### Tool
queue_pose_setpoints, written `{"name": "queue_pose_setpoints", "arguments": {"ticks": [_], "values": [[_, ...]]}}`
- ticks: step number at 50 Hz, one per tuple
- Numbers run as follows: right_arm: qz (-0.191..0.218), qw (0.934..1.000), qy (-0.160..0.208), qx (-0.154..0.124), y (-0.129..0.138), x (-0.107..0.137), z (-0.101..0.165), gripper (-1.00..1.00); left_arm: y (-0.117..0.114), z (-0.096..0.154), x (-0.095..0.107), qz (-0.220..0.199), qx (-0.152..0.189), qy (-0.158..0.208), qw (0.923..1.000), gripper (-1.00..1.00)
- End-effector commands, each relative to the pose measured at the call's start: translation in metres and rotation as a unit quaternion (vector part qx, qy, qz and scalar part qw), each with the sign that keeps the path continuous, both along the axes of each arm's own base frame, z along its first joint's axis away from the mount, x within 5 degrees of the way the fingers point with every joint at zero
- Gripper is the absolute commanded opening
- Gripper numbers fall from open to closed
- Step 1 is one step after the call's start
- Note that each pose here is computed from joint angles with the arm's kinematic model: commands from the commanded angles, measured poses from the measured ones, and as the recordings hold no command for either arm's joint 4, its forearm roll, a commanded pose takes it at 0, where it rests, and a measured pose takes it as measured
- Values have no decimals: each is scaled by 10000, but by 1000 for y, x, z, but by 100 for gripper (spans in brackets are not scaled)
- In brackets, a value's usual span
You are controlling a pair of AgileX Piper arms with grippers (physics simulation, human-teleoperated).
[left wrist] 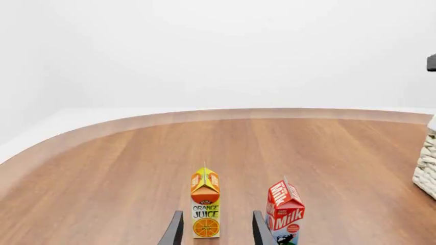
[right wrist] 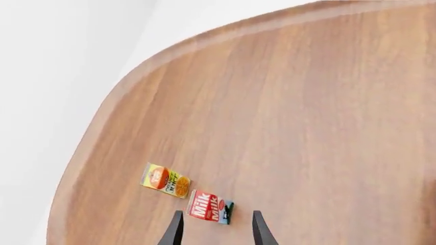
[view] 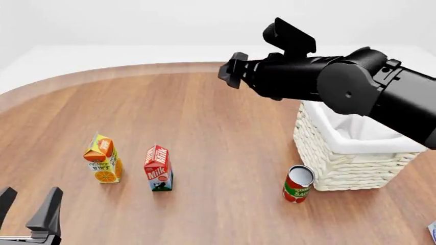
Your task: Pick the milk and place it in the basket.
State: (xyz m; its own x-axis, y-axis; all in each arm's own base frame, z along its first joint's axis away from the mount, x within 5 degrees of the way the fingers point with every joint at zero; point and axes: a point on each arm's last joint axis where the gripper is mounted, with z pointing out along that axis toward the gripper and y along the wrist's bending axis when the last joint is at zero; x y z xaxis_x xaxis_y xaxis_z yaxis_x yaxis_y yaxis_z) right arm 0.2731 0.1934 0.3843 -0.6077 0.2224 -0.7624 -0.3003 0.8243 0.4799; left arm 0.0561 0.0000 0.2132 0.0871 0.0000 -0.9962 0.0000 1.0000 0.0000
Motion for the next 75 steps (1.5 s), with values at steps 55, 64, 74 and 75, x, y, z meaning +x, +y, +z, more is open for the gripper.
{"name": "queue_pose_setpoints", "arguments": {"ticks": [55, 64, 74, 75], "values": [[-155, 9934, 1097, 313, 69, 45, -82, 100, 0, 0, 0, 0, 0, 0, 10000, 100], [-73, 9933, 1134, 228, 78, 47, -87, 100, 0, 0, 0, 0, 0, 0, 10000, 100], [31, 9927, 1199, 88, 90, 50, -95, 100, 0, 0, 0, 0, 0, 0, 10000, 100], [38, 9927, 1199, 89, 91, 50, -95, 100, 0, 0, 0, 0, 0, 0, 10000, 100]]}}
